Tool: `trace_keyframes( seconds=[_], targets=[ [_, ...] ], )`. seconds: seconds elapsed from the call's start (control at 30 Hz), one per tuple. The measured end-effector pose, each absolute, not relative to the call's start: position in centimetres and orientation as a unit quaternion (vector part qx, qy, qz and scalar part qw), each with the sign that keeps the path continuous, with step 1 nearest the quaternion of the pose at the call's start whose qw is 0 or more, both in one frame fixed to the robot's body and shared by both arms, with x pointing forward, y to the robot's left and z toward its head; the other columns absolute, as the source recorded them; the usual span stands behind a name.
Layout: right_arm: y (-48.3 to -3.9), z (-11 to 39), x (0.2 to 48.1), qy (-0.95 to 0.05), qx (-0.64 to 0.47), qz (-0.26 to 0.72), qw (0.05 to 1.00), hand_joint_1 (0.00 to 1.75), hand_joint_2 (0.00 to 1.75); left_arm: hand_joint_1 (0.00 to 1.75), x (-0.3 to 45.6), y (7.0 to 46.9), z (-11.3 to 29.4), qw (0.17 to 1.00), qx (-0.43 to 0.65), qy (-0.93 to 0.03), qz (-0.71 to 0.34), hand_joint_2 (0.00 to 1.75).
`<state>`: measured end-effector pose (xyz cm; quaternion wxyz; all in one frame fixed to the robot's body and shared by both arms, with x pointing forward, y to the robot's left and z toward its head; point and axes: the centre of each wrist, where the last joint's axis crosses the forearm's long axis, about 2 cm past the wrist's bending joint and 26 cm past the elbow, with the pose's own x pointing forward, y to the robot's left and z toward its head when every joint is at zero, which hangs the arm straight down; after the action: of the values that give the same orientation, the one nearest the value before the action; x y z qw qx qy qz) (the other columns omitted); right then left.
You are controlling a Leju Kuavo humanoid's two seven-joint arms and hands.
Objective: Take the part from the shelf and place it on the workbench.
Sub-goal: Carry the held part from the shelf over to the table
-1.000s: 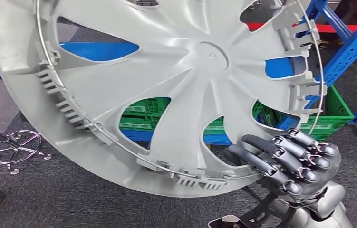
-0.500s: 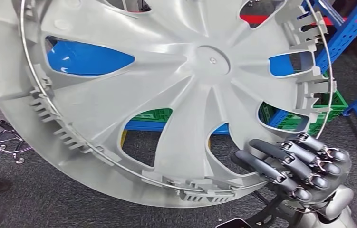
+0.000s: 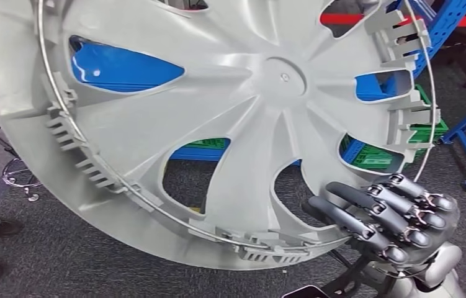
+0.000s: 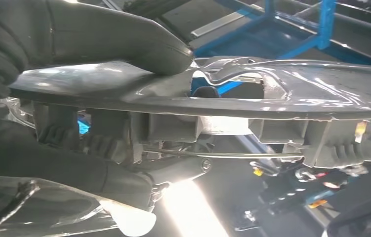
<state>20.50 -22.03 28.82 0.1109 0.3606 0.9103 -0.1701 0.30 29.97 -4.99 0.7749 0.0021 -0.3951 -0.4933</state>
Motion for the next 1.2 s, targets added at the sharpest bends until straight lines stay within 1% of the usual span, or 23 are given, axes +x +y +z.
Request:
trace_keyframes(
  seconds=[1.2],
  targets=[
    [-22.07, 28.75, 20.41, 0.909, 0.364, -0.172, 0.111, 1.75, 1.75, 0.00, -0.08, 30.04, -4.86, 0.778, 0.008, -0.391, -0.491, 0.00]
  ],
)
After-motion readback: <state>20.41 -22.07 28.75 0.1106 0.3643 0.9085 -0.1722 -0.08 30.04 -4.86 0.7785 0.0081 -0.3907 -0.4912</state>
